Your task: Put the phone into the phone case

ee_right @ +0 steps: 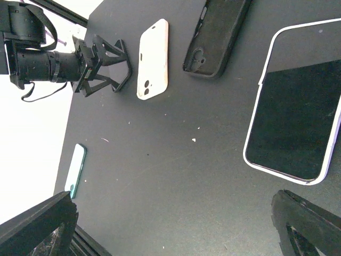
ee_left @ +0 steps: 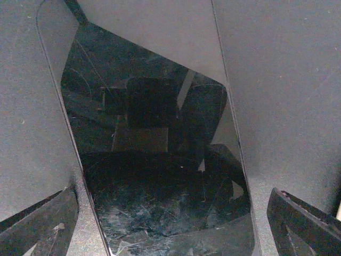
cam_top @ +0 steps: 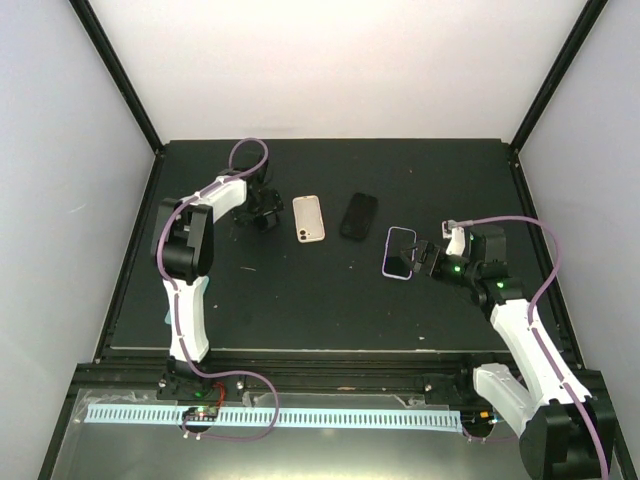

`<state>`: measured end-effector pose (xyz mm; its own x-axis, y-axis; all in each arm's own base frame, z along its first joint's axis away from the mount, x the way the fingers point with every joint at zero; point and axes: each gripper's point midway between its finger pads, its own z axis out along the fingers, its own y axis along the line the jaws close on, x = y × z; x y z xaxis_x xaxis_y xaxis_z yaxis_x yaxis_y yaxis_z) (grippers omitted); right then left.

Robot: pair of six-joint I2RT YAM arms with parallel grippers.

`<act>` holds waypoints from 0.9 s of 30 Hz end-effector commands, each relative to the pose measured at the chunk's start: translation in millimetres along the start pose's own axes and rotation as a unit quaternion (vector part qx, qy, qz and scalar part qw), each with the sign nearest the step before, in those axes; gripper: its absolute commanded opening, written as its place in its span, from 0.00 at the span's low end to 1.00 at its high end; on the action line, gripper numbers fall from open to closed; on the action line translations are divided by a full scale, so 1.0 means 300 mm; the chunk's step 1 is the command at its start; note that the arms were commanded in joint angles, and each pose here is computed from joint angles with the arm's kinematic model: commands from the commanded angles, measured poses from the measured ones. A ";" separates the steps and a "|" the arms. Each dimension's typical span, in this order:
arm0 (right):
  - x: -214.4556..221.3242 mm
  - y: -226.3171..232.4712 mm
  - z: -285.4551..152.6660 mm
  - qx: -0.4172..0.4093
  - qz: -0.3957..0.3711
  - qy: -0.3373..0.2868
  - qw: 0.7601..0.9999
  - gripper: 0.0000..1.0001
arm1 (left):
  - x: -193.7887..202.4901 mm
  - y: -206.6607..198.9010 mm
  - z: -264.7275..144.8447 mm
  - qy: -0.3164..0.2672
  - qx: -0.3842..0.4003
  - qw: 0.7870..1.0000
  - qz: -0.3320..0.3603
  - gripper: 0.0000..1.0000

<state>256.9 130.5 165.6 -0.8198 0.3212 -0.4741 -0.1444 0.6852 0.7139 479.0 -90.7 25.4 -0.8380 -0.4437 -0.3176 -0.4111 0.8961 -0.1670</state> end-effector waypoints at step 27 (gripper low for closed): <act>-0.005 0.073 -0.015 -0.047 -0.017 0.003 0.999 1.00 | 0.238 0.015 0.001 0.103 -0.026 0.991 0.080 0.82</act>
<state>254.5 136.8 170.5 -0.8273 0.3063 -0.4709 -0.1750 0.6560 0.7342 464.4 -103.5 20.0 -0.8930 -0.3639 -0.2649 -0.3447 0.9313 -0.1174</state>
